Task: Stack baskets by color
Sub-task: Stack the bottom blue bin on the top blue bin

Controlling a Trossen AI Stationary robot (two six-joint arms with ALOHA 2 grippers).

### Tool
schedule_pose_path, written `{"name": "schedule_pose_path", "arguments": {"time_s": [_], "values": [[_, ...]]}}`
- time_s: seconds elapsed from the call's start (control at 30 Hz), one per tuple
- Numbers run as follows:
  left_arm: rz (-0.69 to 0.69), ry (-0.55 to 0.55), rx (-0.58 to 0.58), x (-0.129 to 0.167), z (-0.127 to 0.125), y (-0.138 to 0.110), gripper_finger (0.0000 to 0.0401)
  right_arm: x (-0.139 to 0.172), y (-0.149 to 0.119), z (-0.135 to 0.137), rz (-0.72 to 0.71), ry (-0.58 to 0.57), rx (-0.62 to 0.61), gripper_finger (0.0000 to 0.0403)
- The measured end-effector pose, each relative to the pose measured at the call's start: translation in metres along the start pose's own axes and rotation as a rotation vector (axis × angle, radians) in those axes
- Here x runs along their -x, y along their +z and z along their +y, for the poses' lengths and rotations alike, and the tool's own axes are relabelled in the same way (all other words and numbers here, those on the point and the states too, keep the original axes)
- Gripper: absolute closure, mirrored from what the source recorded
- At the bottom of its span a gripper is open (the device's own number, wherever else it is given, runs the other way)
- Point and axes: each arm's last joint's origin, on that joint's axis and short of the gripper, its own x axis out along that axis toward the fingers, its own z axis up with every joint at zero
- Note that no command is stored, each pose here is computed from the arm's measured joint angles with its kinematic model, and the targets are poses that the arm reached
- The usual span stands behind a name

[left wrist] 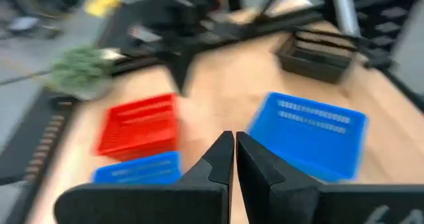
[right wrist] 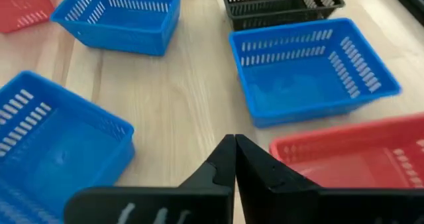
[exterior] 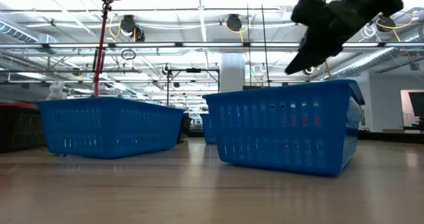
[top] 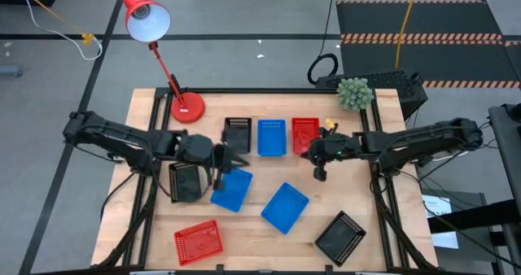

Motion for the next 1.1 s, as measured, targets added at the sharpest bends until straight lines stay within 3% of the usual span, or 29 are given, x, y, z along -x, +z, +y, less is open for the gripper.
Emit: {"name": "schedule_pose_path", "arguments": {"time_s": [0.2,0.4,0.5,0.63,0.87,1.1], "values": [[0.080,-0.110,0.002,-0.041,-0.027,0.026,0.0367,0.029,-0.001,-0.004,-0.039,0.006,-0.005,0.0403],[0.171,-0.205,-0.073,-0.090,-0.072,0.043,0.0282,0.051,0.000,-0.005,-0.106,0.026,-0.063,0.0403],[0.209,-0.248,-0.122,-0.111,-0.096,0.042,0.0238,0.058,-0.002,-0.002,-0.111,0.067,-0.121,0.0403],[0.269,-0.297,-0.176,-0.135,-0.129,0.023,0.0203,0.062,-0.005,0.006,-0.097,0.128,-0.180,0.0403],[0.348,-0.318,-0.190,-0.160,-0.153,-0.005,0.0209,0.064,-0.007,0.020,-0.091,0.201,-0.173,0.0403],[0.388,-0.301,-0.229,-0.187,-0.144,-0.028,0.0247,0.066,-0.003,0.022,-0.143,0.212,-0.098,0.0403]]}}
